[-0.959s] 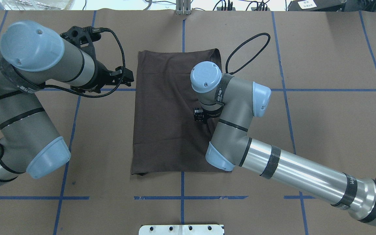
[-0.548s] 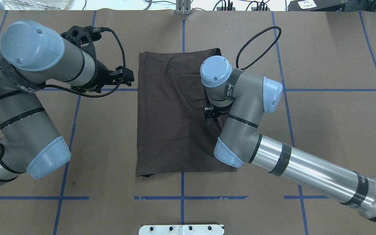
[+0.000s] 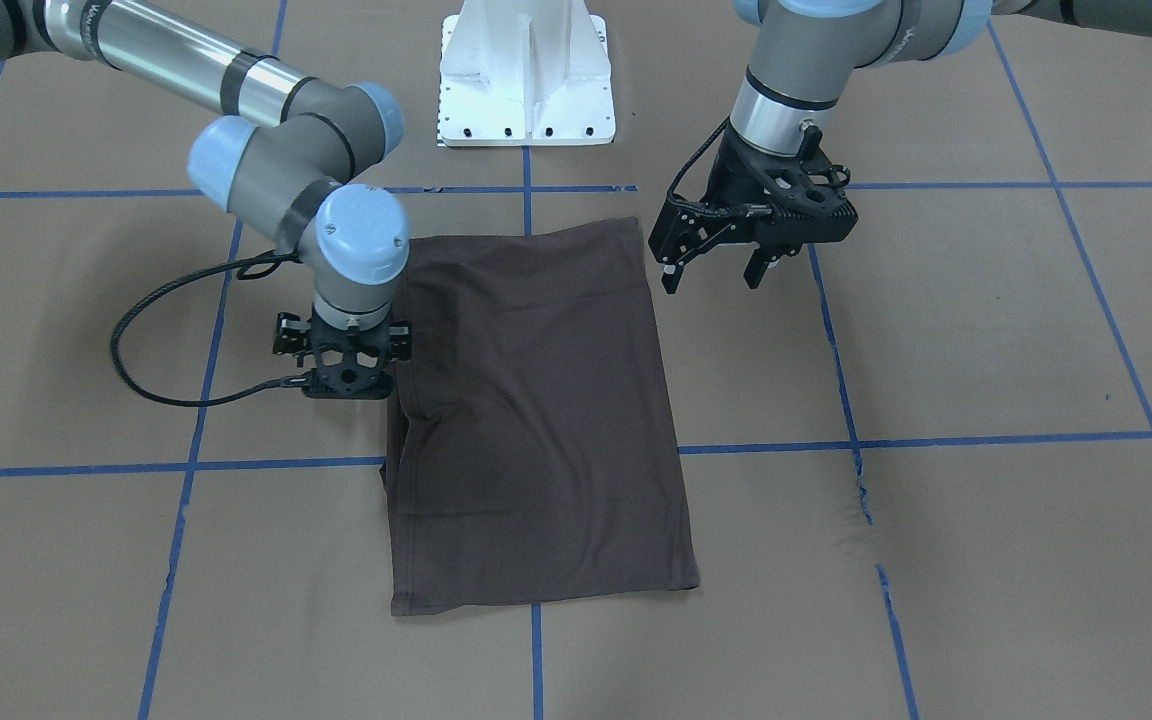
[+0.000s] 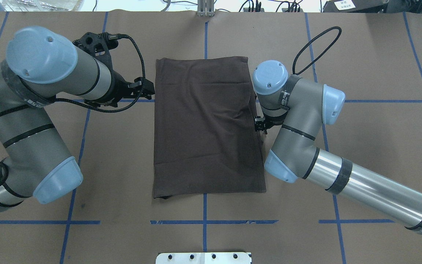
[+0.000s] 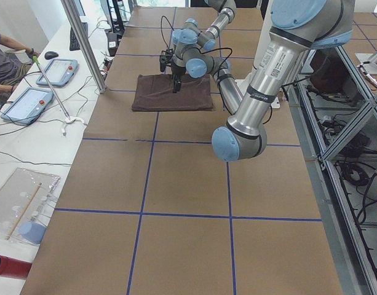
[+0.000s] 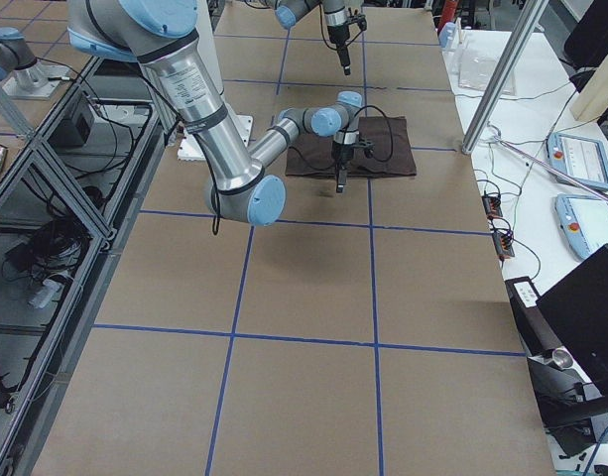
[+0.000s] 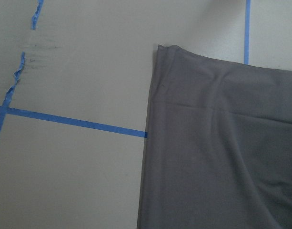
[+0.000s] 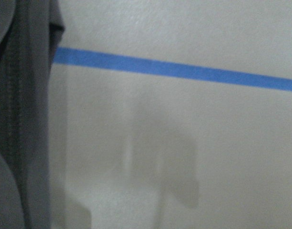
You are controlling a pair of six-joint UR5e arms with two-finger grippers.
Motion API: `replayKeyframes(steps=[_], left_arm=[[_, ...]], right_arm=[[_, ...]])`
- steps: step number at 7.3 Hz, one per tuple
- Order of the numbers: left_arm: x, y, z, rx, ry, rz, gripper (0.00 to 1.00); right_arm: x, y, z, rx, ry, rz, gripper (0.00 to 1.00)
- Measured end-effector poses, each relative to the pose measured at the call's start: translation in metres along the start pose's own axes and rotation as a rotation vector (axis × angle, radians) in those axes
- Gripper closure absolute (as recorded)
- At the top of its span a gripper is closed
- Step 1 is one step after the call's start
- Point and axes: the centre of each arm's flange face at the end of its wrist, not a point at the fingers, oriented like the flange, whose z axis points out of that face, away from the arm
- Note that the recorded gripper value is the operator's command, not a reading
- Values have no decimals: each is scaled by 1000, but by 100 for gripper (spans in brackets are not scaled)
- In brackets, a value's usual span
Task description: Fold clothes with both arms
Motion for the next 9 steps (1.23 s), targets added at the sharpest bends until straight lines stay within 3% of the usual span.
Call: replayKeyframes(steps=[2, 3, 5, 7, 9], left_arm=[[5, 14, 4, -25, 9, -14, 0], [12, 43, 15, -69, 17, -79, 0], [28, 139, 51, -153, -7, -274, 3], [22, 204, 79, -132, -65, -388, 3], [4, 219, 101, -110, -120, -418, 3]], right_arm=[[19, -18, -50, 12, -102, 17, 0], [18, -15, -79, 26, -163, 11, 0], [17, 5, -126, 51, -264, -4, 0], [18, 21, -153, 61, -325, 15, 0], [17, 27, -161, 59, -346, 33, 0]])
